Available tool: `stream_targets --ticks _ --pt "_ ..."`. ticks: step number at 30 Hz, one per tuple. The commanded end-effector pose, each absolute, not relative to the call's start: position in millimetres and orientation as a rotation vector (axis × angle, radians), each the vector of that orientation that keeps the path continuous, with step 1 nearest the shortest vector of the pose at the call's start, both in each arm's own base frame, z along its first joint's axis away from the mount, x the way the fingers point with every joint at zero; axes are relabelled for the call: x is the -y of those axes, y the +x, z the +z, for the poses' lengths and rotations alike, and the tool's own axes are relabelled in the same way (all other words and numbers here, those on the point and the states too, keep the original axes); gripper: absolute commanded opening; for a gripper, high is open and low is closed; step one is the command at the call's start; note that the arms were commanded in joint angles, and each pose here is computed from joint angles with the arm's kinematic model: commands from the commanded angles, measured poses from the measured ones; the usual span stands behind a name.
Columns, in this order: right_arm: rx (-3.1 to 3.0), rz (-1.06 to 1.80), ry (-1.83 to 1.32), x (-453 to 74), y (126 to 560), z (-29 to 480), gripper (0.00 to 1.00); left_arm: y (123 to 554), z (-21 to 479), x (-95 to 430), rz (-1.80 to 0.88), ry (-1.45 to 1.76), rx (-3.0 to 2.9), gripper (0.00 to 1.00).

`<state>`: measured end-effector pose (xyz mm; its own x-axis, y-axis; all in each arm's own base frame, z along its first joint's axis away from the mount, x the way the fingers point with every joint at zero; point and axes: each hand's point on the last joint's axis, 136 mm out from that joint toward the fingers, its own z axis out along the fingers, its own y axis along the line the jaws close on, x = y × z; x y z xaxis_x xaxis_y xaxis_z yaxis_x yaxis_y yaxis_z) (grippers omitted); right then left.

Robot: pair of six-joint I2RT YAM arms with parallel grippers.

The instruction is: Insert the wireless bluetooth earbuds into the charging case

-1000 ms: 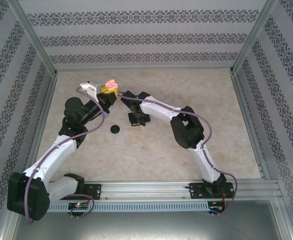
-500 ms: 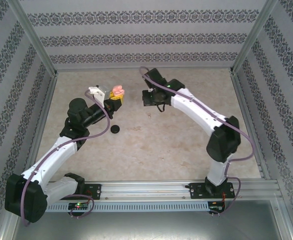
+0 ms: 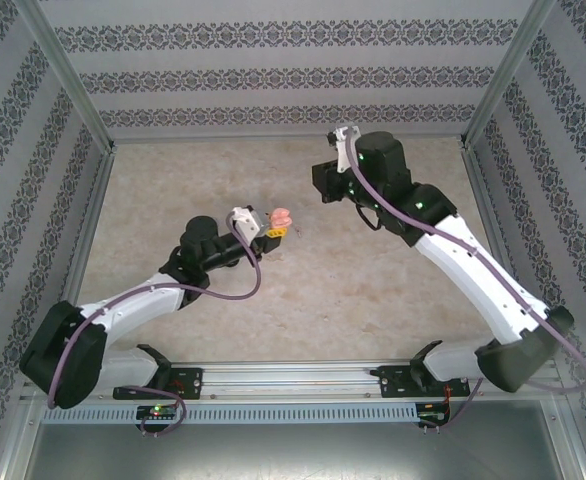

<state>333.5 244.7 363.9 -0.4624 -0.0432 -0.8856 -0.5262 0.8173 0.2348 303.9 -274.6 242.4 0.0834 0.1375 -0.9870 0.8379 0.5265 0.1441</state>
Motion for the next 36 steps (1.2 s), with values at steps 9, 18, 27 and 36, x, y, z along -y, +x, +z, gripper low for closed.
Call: stream_targets --ticks 9,18,27,36 --pt "-1.657 0.721 -0.590 -249.6 295.5 391.5 0.14 320.5 320.4 324.4 -0.622 0.902 -1.040 0.00" --pt "-1.604 0.755 -0.518 -238.0 285.5 392.9 0.13 325.0 337.5 333.0 -0.663 0.878 -0.983 0.00" --pt "-1.623 0.804 -0.486 -245.1 291.8 381.9 0.12 322.2 342.9 333.3 -0.699 0.872 -0.989 0.00" --pt "-1.651 0.816 -0.467 -248.4 297.7 371.1 0.11 321.1 347.9 331.9 -0.712 0.864 -1.002 0.00"
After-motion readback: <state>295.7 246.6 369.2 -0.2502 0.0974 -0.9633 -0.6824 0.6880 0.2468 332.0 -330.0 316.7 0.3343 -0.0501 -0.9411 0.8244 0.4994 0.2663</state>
